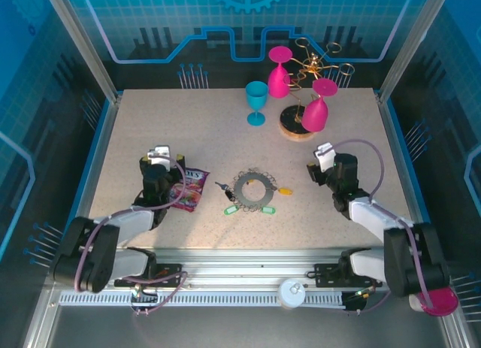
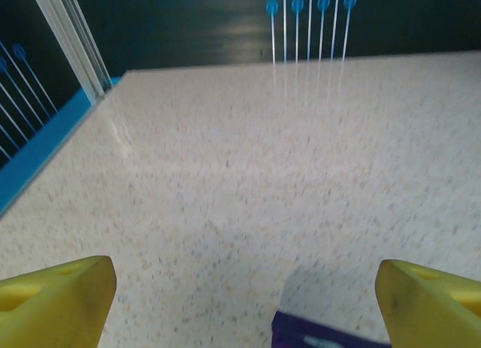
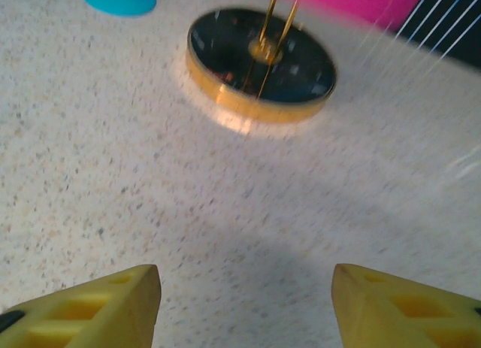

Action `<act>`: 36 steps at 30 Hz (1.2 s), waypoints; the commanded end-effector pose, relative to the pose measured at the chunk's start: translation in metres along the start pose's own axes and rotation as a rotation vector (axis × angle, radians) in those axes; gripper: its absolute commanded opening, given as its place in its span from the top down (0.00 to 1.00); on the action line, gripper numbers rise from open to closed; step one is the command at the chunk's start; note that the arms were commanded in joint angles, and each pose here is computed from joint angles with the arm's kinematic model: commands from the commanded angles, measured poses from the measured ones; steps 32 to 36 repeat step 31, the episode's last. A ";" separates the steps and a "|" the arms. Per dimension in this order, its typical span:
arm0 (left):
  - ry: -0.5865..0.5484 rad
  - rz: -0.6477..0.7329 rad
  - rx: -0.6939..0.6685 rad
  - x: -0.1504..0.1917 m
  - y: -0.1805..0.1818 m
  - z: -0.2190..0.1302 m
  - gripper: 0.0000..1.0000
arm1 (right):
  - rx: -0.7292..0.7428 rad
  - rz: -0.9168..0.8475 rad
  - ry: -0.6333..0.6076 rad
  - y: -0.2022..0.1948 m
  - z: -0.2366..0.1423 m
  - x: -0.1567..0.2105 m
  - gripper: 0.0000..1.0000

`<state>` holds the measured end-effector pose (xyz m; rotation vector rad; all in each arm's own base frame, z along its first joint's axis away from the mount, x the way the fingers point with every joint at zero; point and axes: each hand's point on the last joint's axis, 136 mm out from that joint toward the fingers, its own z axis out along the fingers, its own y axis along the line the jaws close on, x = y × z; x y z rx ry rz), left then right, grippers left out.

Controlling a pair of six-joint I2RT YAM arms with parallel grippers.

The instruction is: Put the keys on the keyring

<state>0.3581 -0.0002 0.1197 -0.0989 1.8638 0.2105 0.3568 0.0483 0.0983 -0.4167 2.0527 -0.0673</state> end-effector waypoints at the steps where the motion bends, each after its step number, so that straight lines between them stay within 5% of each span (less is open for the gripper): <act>1: -0.098 -0.042 0.099 -0.015 -0.012 0.005 0.09 | -0.101 0.093 -0.224 0.004 0.005 -0.047 0.42; 7: -0.085 -0.052 0.123 0.005 -0.014 0.028 0.03 | 0.003 0.171 -0.365 -0.013 0.005 -0.017 0.33; 14: -0.014 -0.082 0.080 0.009 -0.006 0.038 0.01 | 0.054 0.253 -0.197 -0.034 0.031 -0.011 0.27; 23: 0.037 -0.132 0.143 0.011 -0.004 0.046 0.01 | 0.056 0.249 -0.196 -0.033 0.031 -0.011 0.18; 26: 0.037 -0.132 0.143 0.011 -0.004 0.046 0.01 | 0.061 0.248 -0.194 -0.034 0.031 -0.011 0.00; 36: 0.038 -0.113 0.191 0.011 -0.013 0.045 0.01 | 0.072 0.239 -0.192 -0.033 0.032 -0.012 0.00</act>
